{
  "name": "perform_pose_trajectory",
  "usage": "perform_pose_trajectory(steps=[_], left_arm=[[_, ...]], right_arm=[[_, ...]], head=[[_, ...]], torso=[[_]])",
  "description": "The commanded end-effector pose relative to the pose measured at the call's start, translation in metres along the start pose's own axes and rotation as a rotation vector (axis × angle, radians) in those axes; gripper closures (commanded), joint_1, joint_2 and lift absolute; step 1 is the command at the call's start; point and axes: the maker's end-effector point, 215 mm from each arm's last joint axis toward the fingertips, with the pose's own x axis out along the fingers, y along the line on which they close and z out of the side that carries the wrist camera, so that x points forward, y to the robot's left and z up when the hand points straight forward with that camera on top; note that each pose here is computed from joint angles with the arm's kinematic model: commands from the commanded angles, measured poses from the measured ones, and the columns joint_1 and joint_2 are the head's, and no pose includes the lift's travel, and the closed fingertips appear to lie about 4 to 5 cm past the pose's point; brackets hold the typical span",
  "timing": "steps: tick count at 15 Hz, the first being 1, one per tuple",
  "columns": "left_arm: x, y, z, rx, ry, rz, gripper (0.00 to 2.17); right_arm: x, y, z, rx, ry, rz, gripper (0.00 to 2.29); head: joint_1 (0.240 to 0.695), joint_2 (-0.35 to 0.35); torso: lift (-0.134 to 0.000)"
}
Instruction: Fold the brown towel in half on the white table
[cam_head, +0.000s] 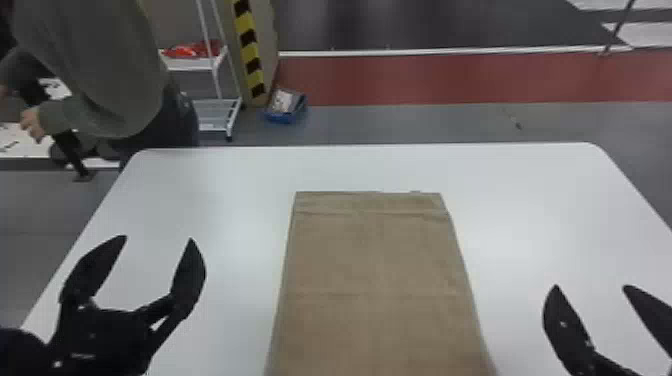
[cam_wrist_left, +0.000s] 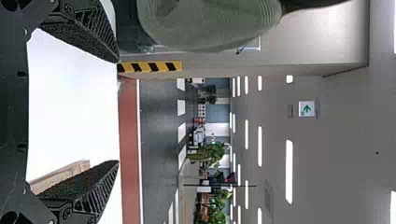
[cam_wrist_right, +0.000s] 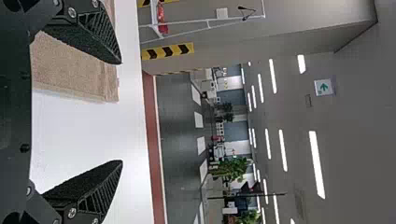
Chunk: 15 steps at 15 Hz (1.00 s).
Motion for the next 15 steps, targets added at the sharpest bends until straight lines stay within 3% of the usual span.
perform_pose_trajectory(steps=[1, 10, 12, 15], left_arm=[[0.001, 0.000, 0.000, 0.000, -0.001, 0.001, 0.12], [0.007, 0.006, -0.010, 0.003, 0.009, 0.006, 0.12], [0.019, 0.000, -0.016, 0.000, 0.007, -0.007, 0.12], [0.048, -0.031, -0.034, 0.014, 0.068, -0.058, 0.12]], right_arm=[[0.000, -0.001, -0.002, 0.000, 0.002, -0.001, 0.13], [0.008, -0.004, -0.006, -0.010, 0.013, -0.003, 0.13], [0.031, -0.014, -0.013, -0.025, 0.026, -0.010, 0.13], [0.070, -0.028, -0.013, -0.054, 0.024, -0.009, 0.13]], head=[[0.695, 0.066], [0.695, 0.067], [0.695, 0.068], [0.695, 0.048]], torso=[[-0.123], [-0.123], [-0.123], [-0.123]])
